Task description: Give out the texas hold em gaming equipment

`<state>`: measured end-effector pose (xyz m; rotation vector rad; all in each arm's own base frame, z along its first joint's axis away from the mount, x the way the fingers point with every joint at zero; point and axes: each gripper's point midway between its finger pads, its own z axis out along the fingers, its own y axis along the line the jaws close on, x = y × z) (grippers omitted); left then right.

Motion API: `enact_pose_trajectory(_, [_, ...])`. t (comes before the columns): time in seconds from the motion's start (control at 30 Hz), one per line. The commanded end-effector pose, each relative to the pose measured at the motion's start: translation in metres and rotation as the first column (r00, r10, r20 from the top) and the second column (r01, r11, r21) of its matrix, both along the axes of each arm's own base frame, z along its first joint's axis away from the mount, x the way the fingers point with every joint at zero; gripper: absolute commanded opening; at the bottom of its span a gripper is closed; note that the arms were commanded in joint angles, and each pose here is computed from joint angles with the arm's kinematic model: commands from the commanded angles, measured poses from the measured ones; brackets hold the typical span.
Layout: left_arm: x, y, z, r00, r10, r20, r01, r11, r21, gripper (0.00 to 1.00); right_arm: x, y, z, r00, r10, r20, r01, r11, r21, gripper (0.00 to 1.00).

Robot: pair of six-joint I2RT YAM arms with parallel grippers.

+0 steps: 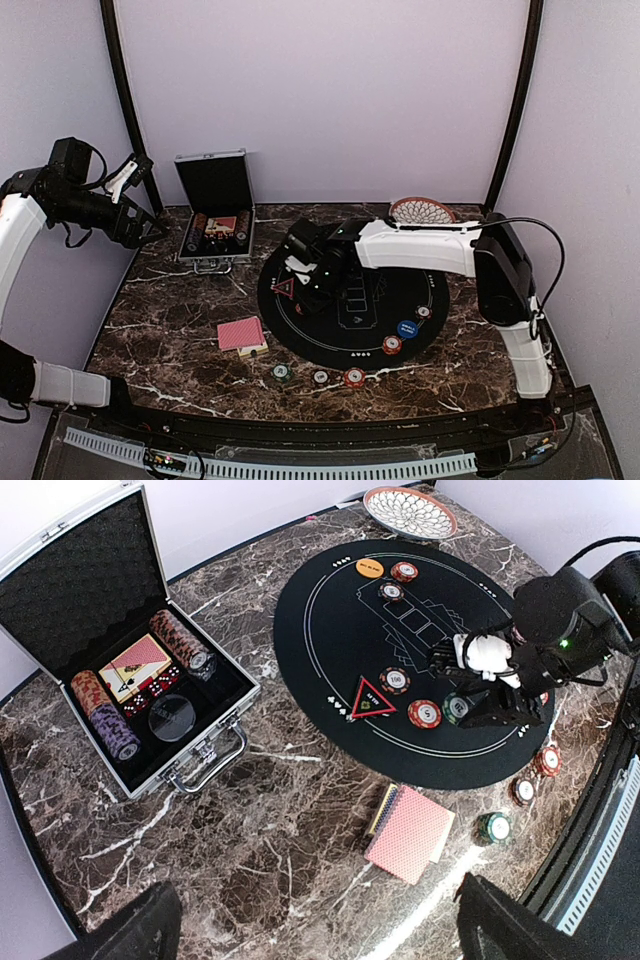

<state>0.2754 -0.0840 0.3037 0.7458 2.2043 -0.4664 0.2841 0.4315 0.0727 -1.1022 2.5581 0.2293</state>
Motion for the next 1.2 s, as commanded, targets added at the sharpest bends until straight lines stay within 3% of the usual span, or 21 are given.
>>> enact_pose_trajectory(0.0, [-0.009,-0.004,0.010,1.000,-0.023,0.021,0.023,1.000,-0.011,0.99,-0.023,0.020,-0.025,0.998,0.039,-0.046,-0.039,0.999,0.005,0.35])
enact_pose_trajectory(0.23, [-0.010,-0.004,0.010,1.000,-0.022,0.021,0.022,1.000,-0.008,0.99,-0.030,0.032,-0.038,0.997,0.039,-0.071,-0.038,0.999,0.021,0.35])
enact_pose_trajectory(0.73, [-0.010,-0.003,0.010,1.000,-0.018,0.022,0.018,1.000,-0.007,0.99,-0.007,0.063,-0.045,0.999,0.028,-0.028,-0.026,0.999,0.039,0.35])
enact_pose_trajectory(1.17, [-0.010,-0.004,0.010,1.000,-0.021,0.022,0.021,1.000,-0.009,0.99,-0.011,0.042,-0.039,1.000,0.018,-0.010,-0.018,1.000,0.003,0.37])
